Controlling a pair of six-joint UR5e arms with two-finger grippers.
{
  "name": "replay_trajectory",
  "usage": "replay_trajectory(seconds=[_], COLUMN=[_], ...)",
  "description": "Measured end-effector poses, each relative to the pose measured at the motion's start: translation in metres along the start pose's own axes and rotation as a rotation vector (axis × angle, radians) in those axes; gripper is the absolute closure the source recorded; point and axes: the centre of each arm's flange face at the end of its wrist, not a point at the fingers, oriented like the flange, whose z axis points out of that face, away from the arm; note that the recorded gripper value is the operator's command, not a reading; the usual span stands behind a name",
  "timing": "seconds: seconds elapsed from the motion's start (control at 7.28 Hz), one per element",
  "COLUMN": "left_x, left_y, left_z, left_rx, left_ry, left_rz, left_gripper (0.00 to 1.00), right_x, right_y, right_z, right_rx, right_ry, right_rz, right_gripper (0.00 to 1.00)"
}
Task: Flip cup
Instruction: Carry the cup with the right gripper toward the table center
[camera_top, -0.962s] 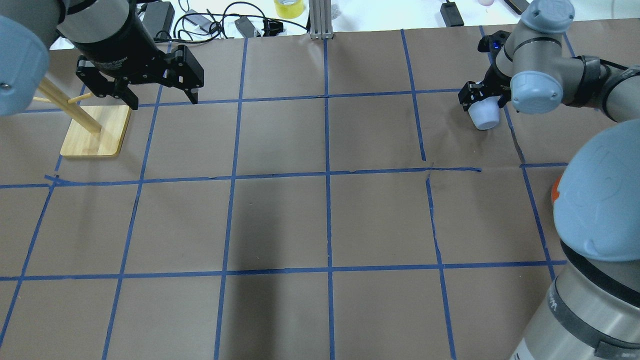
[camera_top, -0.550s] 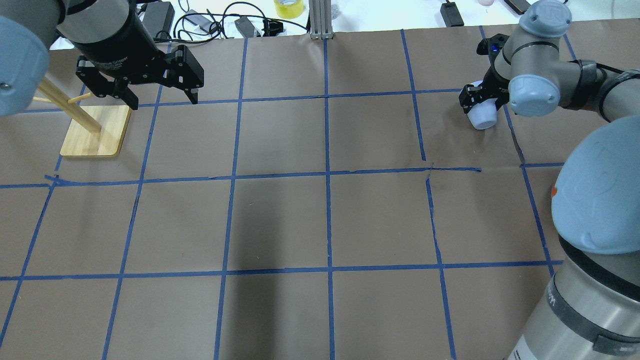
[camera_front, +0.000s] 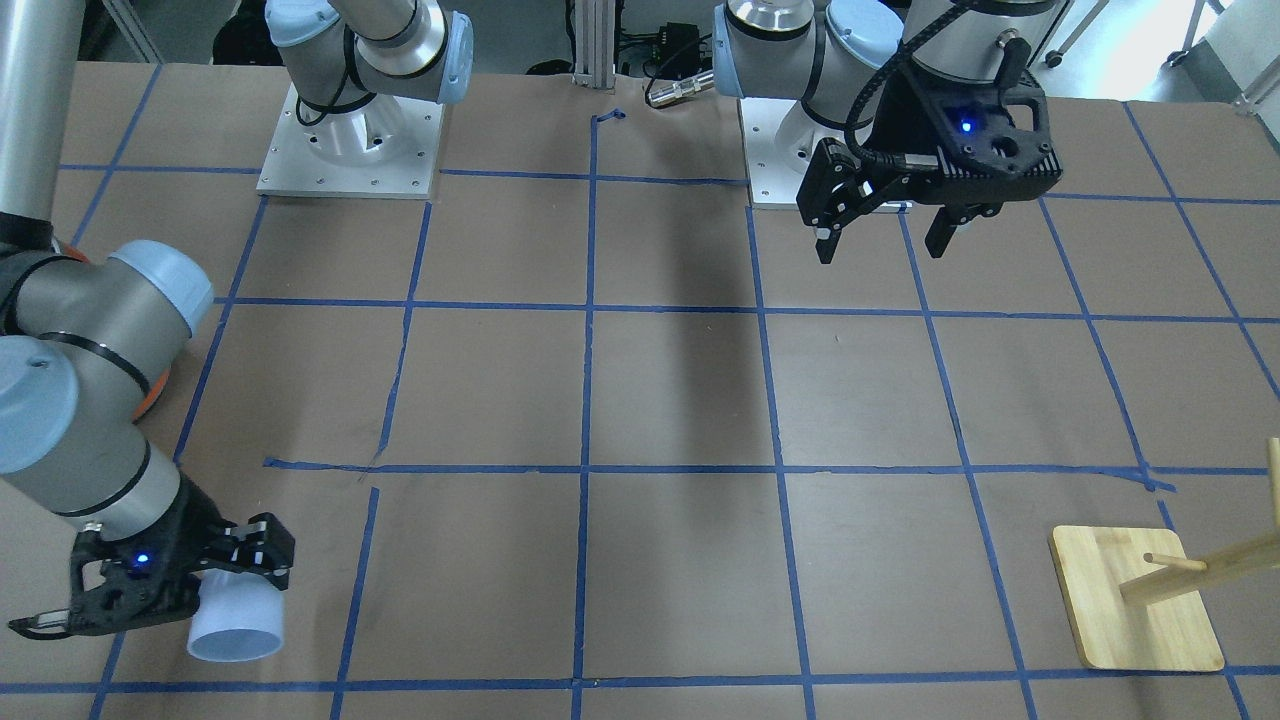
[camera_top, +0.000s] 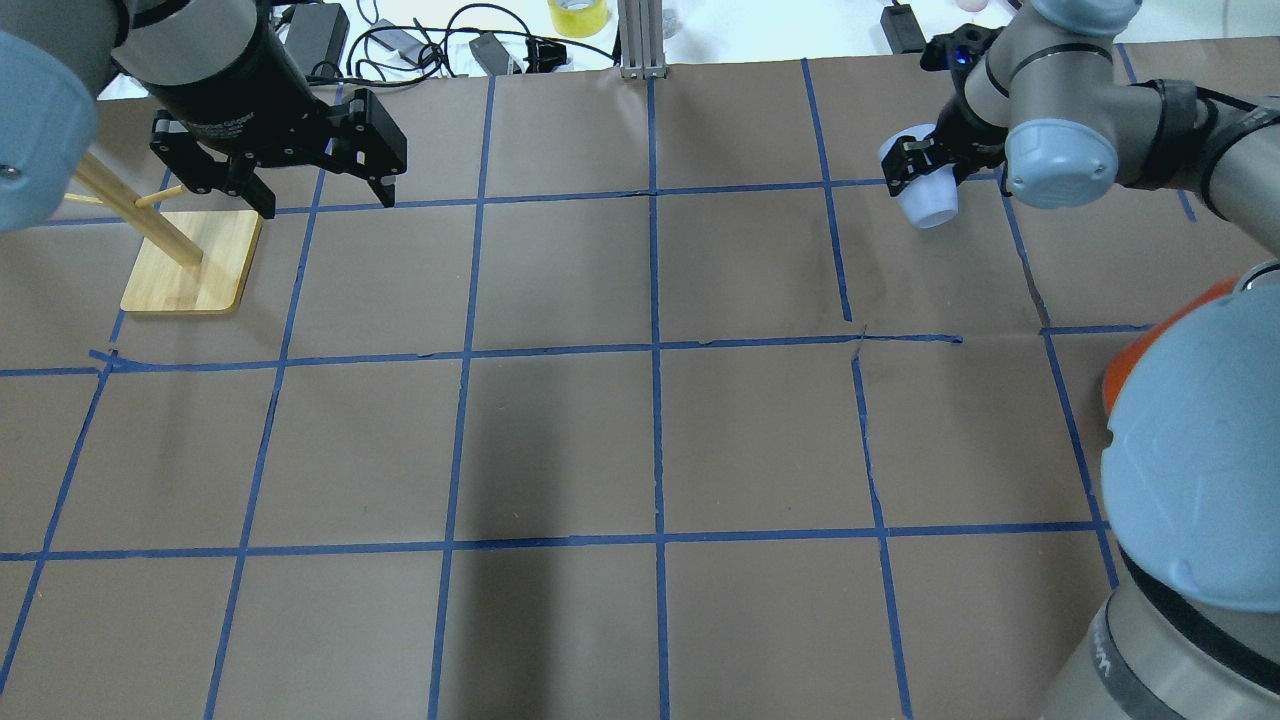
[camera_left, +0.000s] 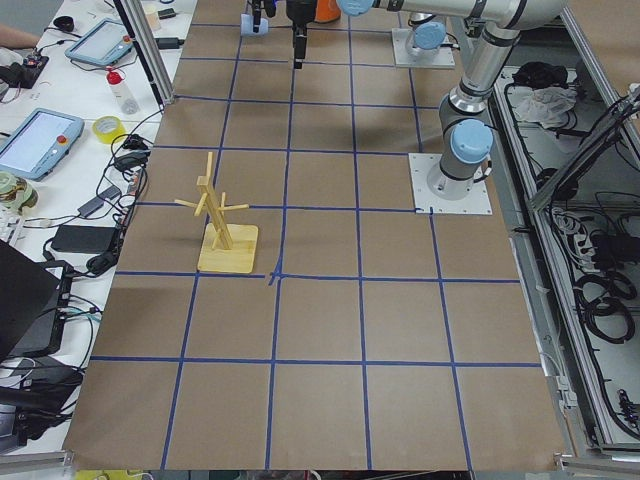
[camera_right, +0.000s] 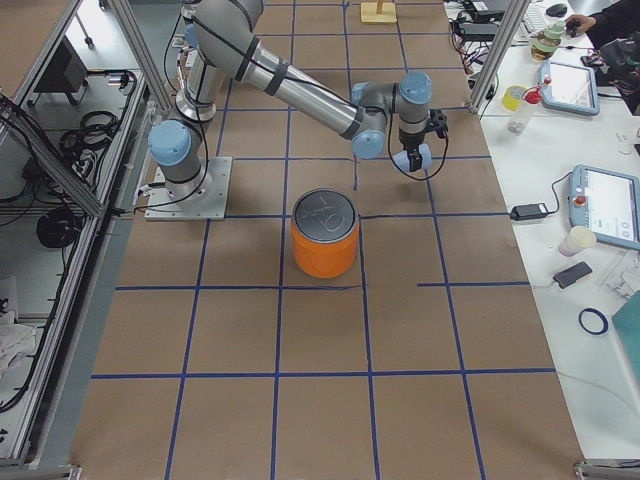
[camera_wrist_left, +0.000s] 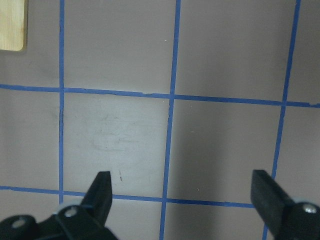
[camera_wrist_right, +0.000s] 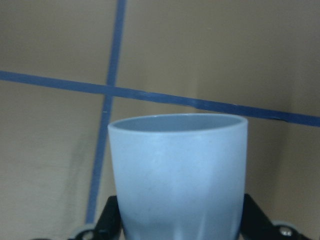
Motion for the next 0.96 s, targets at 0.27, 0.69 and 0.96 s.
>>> replay_trajectory(seconds=[0.27,0.69,0.96], left_x=[-0.002,-0.003,-0.003], left_y=[0.0,0.002,0.003], left_z=[-0.004,-0.004,-0.004], left_rx=[0.006,0.002,0.001], left_ry=[-0.001,-0.002,-0.002], left_rz=[-0.001,-0.003,-0.004], left_gripper=[0.0,0.0,0.0], right_x=[-0.113,-0.262,-0.313], right_y=[-0.009,0.011,0.026], right_z=[-0.009,-0.012,-0.011], right_rx=[0.021,0.027,0.034], right_ry=[-0.038,-0.05,-0.022], right_rz=[-0.228,-0.592,-0.841], right_gripper=[0.45,0.49,0.49])
